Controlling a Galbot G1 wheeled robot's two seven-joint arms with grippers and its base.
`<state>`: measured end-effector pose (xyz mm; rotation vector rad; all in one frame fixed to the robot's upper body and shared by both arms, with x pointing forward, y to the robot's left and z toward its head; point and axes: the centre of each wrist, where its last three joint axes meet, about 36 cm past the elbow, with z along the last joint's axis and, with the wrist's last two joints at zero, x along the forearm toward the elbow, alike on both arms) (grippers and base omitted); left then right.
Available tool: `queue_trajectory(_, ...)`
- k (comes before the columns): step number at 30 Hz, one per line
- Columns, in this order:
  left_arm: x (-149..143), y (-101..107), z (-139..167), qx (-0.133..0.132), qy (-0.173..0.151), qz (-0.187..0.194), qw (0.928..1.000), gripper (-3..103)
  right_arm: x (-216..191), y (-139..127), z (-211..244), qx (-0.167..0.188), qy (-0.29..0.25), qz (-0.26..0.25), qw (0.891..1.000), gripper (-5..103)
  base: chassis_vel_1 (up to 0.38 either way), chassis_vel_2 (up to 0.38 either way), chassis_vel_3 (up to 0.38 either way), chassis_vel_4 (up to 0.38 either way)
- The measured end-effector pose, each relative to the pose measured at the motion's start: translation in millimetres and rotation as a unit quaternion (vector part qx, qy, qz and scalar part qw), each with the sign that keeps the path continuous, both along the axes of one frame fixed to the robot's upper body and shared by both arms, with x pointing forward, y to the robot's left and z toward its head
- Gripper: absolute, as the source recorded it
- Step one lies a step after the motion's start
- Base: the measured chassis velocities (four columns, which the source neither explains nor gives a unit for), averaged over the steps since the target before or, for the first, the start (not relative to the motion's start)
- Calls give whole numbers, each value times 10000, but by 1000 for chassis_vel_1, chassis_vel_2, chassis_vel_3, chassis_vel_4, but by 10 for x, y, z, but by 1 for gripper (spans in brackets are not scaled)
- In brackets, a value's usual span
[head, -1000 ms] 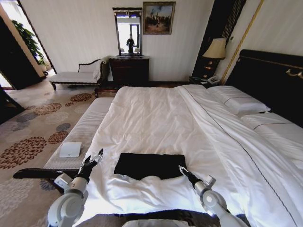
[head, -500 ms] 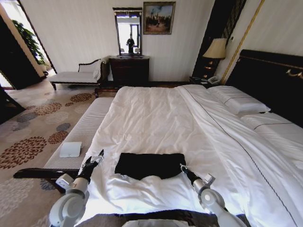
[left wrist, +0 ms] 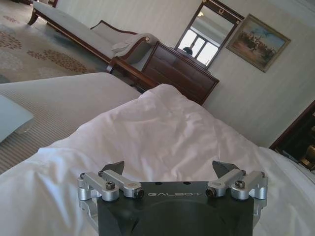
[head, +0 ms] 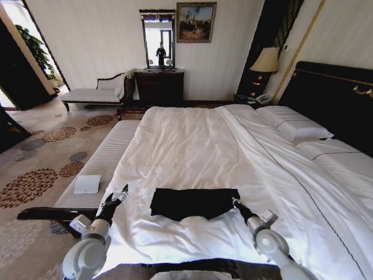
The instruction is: Fold the clothes on the bed.
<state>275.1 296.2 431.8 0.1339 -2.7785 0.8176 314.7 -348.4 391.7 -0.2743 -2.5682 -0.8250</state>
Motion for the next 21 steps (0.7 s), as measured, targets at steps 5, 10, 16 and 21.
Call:
queue_trajectory(5,12,-34,0,-37,-23,-9,10000,100,55,-220,158,-390,-6,-317,9987,6,0,0,0,0)
queue_trajectory(10,24,-34,10,-39,-51,-8,10000,100,66,-196,103,-623,-2,-296,9976,6,0,0,0,0)
queue_trajectory(16,21,31,-20,3,5,61,10000,100,119,107,-26,-571,-1202,596,9893,6,0,0,0,0)
queue_trajectory(21,10,67,-17,39,51,134,9999,100,208,294,-104,-367,-1912,1436,9703,6,0,0,0,0)
